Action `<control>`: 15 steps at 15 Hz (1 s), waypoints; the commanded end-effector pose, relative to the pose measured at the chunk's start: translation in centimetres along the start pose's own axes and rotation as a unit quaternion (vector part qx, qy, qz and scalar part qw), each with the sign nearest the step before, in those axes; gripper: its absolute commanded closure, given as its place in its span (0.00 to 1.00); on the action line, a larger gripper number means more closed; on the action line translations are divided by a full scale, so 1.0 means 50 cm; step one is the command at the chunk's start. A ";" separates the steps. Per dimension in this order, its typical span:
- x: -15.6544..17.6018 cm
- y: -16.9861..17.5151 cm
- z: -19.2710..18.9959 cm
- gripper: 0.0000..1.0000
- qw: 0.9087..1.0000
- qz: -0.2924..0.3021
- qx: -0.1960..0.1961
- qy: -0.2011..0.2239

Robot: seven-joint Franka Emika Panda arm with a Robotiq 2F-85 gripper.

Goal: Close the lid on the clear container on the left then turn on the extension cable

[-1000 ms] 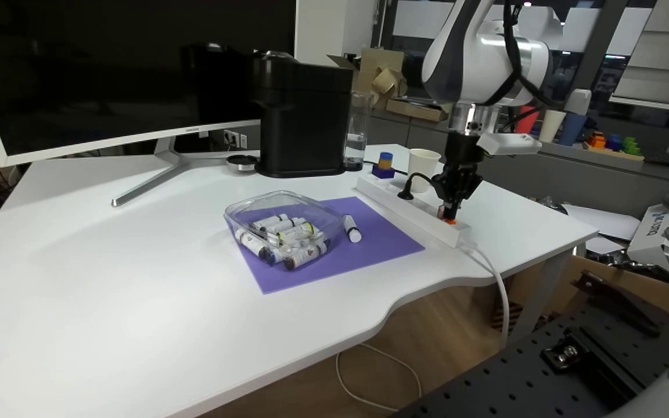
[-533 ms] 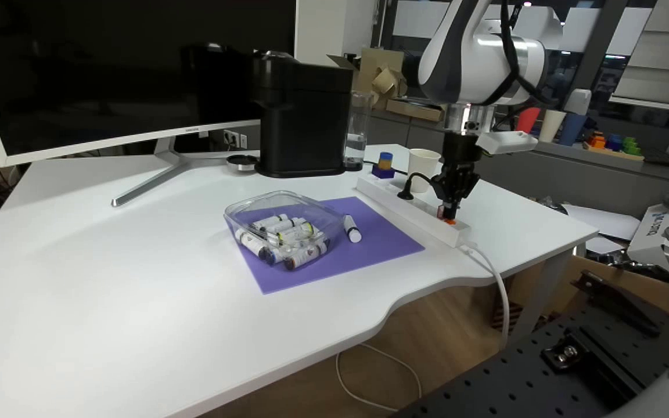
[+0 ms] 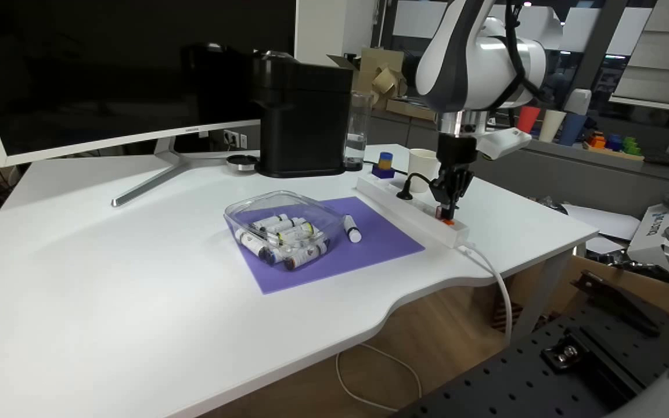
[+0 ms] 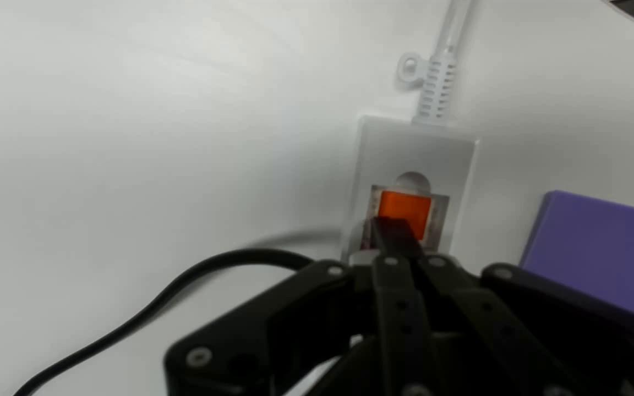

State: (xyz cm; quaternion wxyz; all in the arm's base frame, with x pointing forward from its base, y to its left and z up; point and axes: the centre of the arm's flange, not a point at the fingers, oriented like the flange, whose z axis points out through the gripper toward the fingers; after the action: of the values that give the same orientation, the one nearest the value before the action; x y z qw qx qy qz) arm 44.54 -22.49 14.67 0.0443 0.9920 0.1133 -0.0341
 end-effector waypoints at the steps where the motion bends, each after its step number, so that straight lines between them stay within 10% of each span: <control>1: -0.021 -0.047 0.006 1.00 1.000 -0.003 -0.002 -0.004; 15: -0.036 -0.042 0.007 1.00 1.000 0.025 0.002 -0.003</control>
State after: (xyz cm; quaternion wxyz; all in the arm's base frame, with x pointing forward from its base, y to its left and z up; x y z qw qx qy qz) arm 42.96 -20.90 14.16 0.0423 0.9931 0.1025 -0.0376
